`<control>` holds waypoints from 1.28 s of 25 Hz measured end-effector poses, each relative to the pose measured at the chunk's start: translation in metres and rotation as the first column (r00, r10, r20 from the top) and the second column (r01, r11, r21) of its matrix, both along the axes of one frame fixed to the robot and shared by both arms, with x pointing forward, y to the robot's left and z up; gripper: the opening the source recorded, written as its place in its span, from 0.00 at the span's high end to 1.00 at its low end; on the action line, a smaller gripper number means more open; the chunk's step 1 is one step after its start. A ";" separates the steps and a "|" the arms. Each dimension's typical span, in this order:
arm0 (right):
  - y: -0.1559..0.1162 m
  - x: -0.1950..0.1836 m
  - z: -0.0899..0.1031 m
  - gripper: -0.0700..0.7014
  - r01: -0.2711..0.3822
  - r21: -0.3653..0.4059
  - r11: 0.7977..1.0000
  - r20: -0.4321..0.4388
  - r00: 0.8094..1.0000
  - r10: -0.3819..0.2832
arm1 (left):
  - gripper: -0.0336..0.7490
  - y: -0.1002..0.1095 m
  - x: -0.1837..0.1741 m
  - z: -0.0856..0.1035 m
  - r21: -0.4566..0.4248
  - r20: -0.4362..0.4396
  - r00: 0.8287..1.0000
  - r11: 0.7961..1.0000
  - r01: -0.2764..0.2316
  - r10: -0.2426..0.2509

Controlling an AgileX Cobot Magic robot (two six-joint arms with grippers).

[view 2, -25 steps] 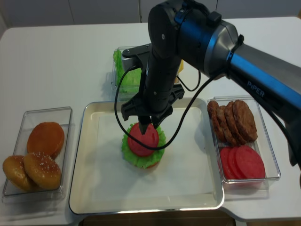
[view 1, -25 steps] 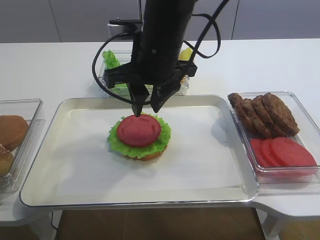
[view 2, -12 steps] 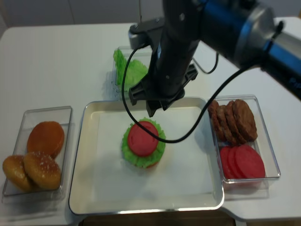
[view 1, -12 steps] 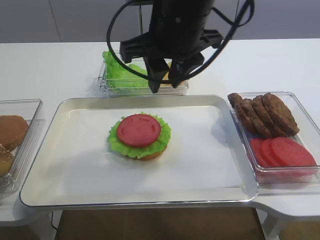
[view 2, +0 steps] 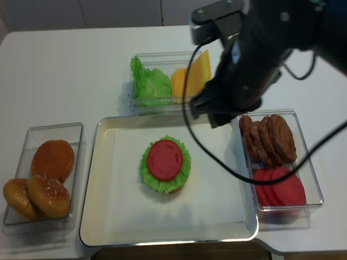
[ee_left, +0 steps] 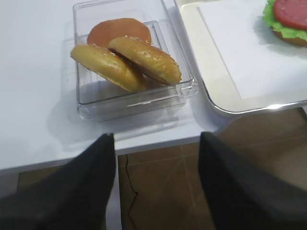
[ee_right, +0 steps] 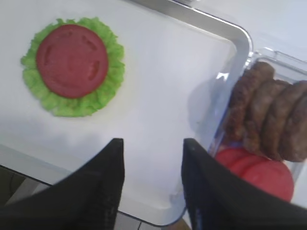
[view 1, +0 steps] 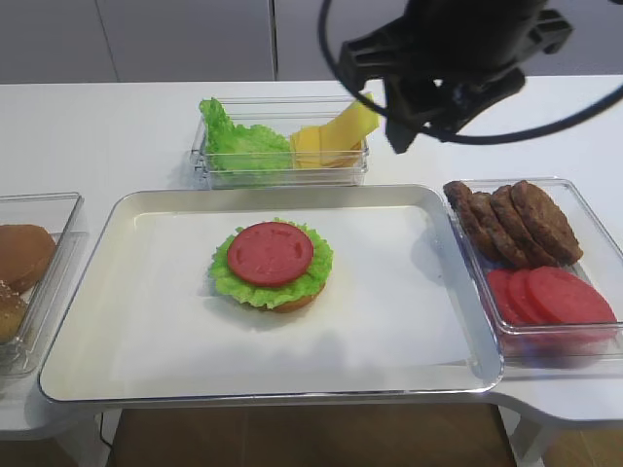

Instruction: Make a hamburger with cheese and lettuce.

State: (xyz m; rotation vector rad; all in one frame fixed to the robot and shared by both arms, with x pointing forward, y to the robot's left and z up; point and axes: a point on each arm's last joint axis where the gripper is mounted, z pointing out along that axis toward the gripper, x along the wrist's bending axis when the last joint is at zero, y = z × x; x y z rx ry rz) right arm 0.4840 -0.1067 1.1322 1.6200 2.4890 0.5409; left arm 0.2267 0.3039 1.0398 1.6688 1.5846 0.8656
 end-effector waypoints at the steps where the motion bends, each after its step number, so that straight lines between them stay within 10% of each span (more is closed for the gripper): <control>1: -0.010 -0.001 0.002 0.49 0.022 -0.001 1.000 0.008 1.000 -0.022 | 0.43 0.000 0.000 0.000 0.000 0.000 1.000 1.000 0.000 0.000; 10: -0.094 -0.031 0.016 0.49 0.190 -0.041 0.981 0.111 0.976 -0.185 | 0.43 0.000 0.000 0.000 0.000 0.000 1.000 1.000 0.000 0.000; 20: -0.131 -0.105 0.012 0.49 0.203 0.026 0.979 0.161 0.966 -0.204 | 0.43 0.000 0.000 0.000 0.000 0.000 1.000 1.000 0.000 0.000; 32: -0.169 -0.169 -0.026 0.49 0.357 0.139 0.924 0.143 0.916 -0.375 | 0.43 0.000 0.000 0.000 0.000 0.000 1.000 1.000 0.000 0.000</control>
